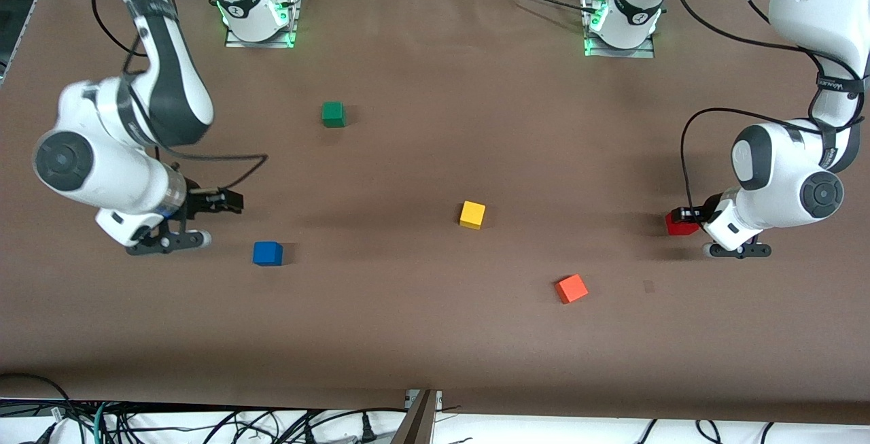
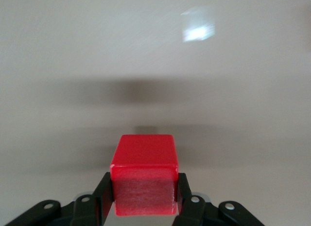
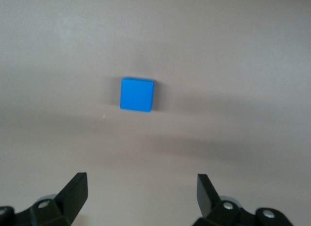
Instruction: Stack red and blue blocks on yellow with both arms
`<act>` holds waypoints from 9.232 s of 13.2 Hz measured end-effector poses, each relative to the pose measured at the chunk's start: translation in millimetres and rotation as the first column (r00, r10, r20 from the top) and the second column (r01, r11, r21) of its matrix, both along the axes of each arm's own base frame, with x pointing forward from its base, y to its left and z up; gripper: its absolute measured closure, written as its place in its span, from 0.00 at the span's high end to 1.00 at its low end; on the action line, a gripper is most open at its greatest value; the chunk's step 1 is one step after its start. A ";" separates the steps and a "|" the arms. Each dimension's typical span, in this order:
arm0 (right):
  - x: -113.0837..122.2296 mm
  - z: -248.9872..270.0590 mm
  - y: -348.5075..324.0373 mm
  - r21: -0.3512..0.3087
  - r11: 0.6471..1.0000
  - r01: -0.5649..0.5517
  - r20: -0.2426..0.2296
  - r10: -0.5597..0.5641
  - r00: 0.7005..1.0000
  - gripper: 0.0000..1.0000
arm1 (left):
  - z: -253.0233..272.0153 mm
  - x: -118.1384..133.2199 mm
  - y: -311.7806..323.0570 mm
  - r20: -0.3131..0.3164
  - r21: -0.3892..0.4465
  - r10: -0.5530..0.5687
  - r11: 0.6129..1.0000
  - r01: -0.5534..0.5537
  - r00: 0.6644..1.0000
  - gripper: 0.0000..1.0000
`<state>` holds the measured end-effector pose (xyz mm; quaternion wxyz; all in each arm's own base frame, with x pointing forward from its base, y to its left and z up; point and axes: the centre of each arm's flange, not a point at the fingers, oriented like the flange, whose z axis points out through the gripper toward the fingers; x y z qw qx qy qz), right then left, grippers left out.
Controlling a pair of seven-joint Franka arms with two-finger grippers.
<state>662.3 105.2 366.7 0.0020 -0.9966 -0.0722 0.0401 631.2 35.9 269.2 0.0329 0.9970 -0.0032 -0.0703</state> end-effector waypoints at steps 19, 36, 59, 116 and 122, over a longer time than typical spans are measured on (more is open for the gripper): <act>52.4 -154.6 27.9 0.045 0.995 0.086 -0.008 -0.086 0.996 0.78 | 22.6 -60.7 -457.4 -0.018 -0.002 -0.311 0.950 0.311 0.950 0.56; 53.3 -107.9 35.2 0.060 0.996 0.070 0.008 -0.071 0.997 0.56 | -11.3 -48.0 -469.1 -0.001 0.021 -0.332 0.943 0.332 0.943 0.56; -59.0 51.8 337.7 0.158 0.921 0.355 -0.052 -0.352 0.935 0.56 | -10.6 -34.6 -465.2 0.016 0.022 -0.339 0.941 0.339 0.940 0.56; -90.6 -56.4 443.3 0.317 0.868 0.383 0.045 -0.417 0.908 0.56 | 295.1 -32.0 -24.2 0.064 0.080 0.209 0.974 -0.214 0.976 1.00; -90.1 -56.6 443.8 0.324 0.862 0.390 0.046 -0.426 0.903 0.61 | 295.1 -31.7 -24.1 0.065 0.080 0.209 0.974 -0.214 0.976 1.00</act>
